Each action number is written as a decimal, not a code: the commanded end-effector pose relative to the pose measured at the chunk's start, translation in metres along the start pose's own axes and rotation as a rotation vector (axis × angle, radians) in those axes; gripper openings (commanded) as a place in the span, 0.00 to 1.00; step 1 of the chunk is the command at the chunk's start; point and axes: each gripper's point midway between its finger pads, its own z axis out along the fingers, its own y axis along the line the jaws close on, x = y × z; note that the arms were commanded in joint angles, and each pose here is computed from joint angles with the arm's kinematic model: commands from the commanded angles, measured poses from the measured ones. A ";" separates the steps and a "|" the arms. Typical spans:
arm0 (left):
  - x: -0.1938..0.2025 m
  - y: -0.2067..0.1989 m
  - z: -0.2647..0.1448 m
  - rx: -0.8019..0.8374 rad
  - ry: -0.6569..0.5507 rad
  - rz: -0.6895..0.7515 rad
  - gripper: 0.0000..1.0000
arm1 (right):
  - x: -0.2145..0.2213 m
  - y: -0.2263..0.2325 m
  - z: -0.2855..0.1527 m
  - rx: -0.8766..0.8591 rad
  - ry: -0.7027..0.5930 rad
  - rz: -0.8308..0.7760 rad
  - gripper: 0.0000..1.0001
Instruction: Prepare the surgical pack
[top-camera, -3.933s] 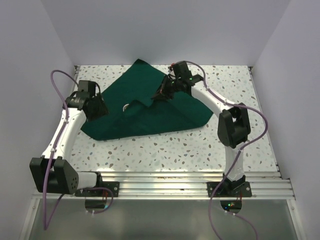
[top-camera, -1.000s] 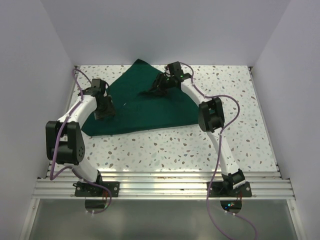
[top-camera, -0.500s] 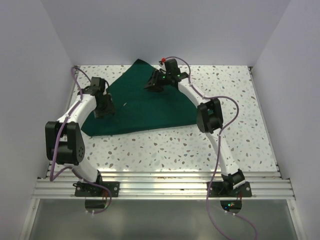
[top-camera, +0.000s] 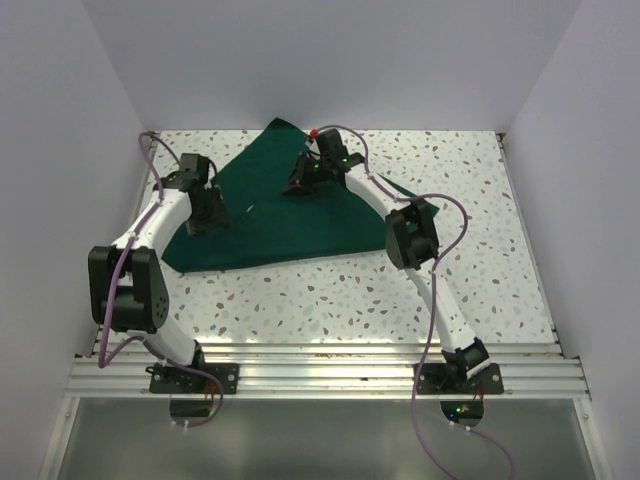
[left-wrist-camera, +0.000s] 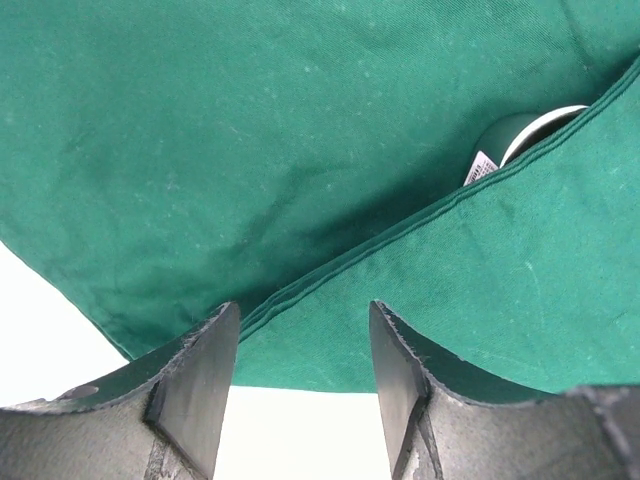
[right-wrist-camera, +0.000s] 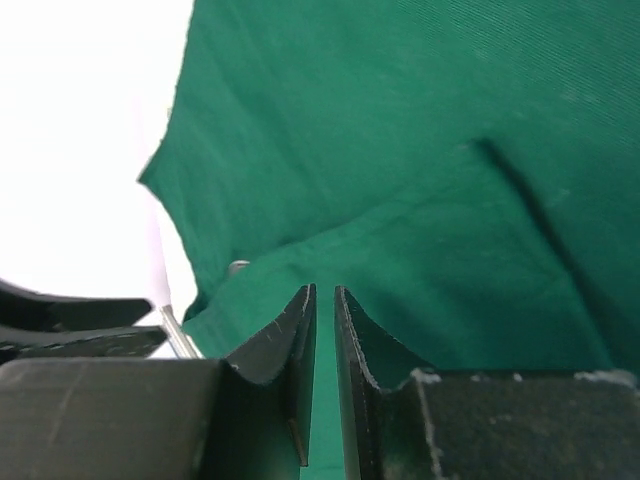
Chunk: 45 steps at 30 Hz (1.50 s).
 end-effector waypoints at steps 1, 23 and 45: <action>-0.022 0.002 -0.014 0.000 -0.084 -0.038 0.59 | 0.008 -0.016 0.004 0.031 0.036 0.030 0.17; -0.021 0.153 0.004 -0.164 -0.008 -0.349 0.80 | -0.010 0.010 -0.003 -0.036 -0.012 0.019 0.18; -0.017 0.181 0.084 0.025 0.013 -0.455 0.81 | -0.025 0.046 -0.017 -0.133 -0.073 -0.116 0.20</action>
